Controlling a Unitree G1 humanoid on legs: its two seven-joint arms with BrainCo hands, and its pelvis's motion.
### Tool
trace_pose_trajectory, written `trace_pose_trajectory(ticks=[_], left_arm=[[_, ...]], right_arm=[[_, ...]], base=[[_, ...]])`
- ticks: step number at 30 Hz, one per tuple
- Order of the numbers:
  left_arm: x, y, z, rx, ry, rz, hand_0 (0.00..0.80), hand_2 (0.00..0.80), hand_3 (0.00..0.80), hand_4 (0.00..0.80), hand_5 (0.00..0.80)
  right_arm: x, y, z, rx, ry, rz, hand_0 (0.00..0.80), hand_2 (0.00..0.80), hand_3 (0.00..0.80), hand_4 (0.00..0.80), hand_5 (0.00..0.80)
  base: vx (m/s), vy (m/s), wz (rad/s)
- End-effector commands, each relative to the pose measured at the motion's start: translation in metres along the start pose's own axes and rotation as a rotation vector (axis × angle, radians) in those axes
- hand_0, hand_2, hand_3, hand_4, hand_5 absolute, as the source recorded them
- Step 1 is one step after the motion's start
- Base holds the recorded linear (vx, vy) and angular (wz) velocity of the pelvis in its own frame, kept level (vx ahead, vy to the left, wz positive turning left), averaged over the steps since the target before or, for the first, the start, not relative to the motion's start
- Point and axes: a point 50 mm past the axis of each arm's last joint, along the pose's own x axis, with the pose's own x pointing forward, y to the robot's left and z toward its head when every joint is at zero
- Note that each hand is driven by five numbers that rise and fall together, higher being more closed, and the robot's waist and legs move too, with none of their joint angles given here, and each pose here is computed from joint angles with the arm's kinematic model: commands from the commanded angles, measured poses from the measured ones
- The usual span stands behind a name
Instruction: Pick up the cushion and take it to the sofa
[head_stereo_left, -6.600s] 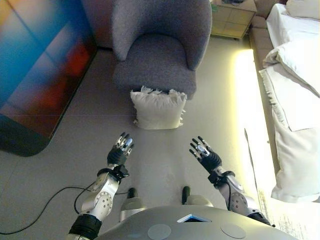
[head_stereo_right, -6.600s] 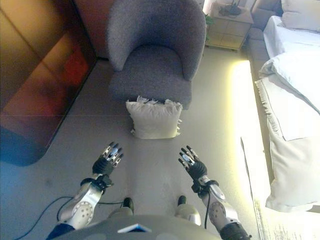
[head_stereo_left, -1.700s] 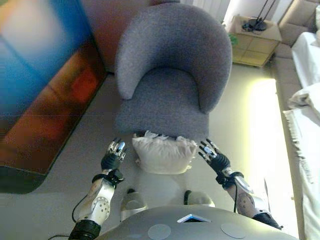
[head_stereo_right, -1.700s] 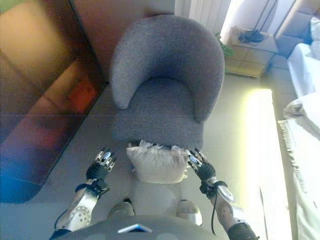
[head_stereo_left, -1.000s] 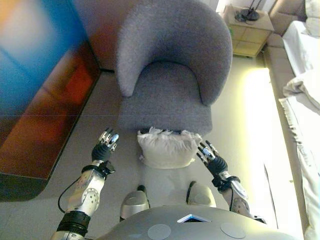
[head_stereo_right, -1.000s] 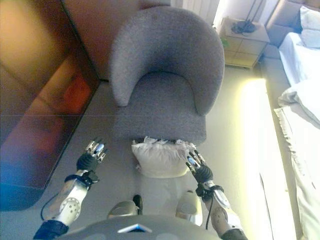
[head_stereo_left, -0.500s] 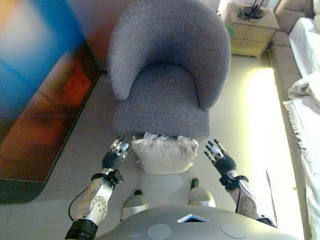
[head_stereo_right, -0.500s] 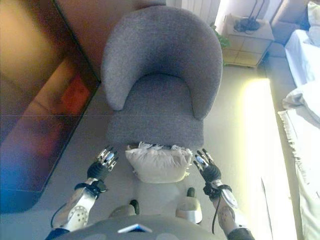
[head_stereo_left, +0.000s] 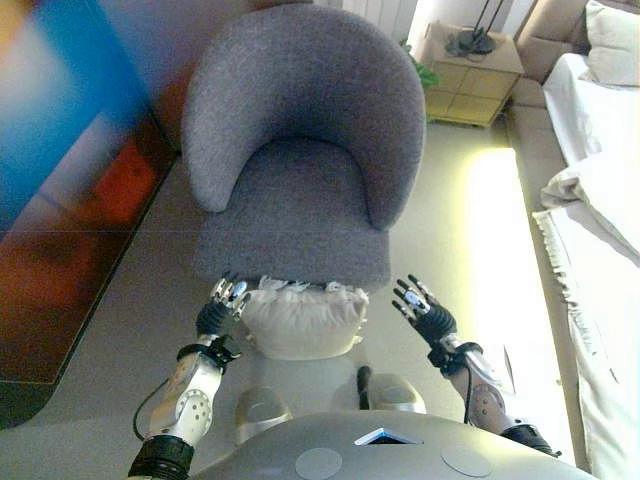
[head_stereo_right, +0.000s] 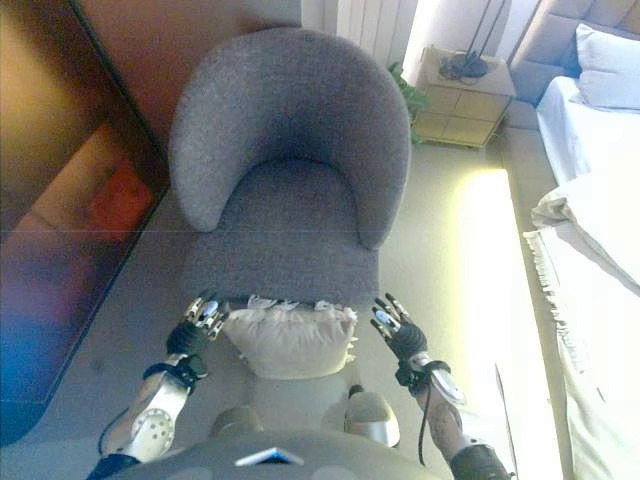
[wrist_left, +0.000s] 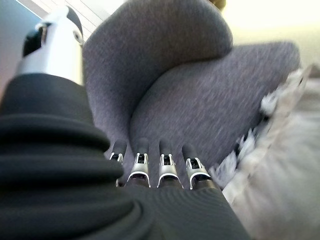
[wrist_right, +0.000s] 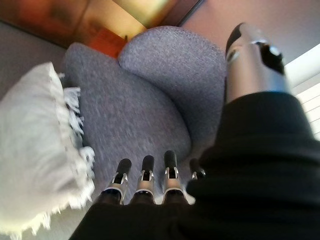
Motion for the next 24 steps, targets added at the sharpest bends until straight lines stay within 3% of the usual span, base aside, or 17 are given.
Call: trace_pose_trajectory(ticks=[1, 11, 16, 24], left_arm=[[0.001, -0.015, 0.017, -0.014, -0.078, -0.065, 0.0, 0.0, 0.0, 0.0, 0.0], [-0.008, -0.006, 0.012, 0.002, -0.1, -0.063, 0.0, 0.0, 0.0, 0.0, 0.0], [-0.005, -0.007, 0.015, 0.006, -0.093, -0.085, 0.0, 0.0, 0.0, 0.0, 0.0], [0.007, -0.015, 0.037, 0.082, -0.133, -0.125, 0.0, 0.0, 0.0, 0.0, 0.0]], right_arm=[[-0.006, -0.001, 0.018, -0.026, -0.099, 0.033, 0.0, 0.0, 0.0, 0.0, 0.0], [-0.013, -0.007, 0.018, -0.005, -0.133, 0.024, 0.0, 0.0, 0.0, 0.0, 0.0], [-0.011, -0.001, 0.018, 0.014, -0.139, 0.029, 0.0, 0.0, 0.0, 0.0, 0.0], [-0.002, 0.01, 0.016, 0.063, -0.158, 0.019, 0.0, 0.0, 0.0, 0.0, 0.0]], base=[[0.155, 0.073, 0.11], [0.234, 0.074, 0.36], [0.249, 0.113, -0.56], [0.279, 0.155, -0.17]])
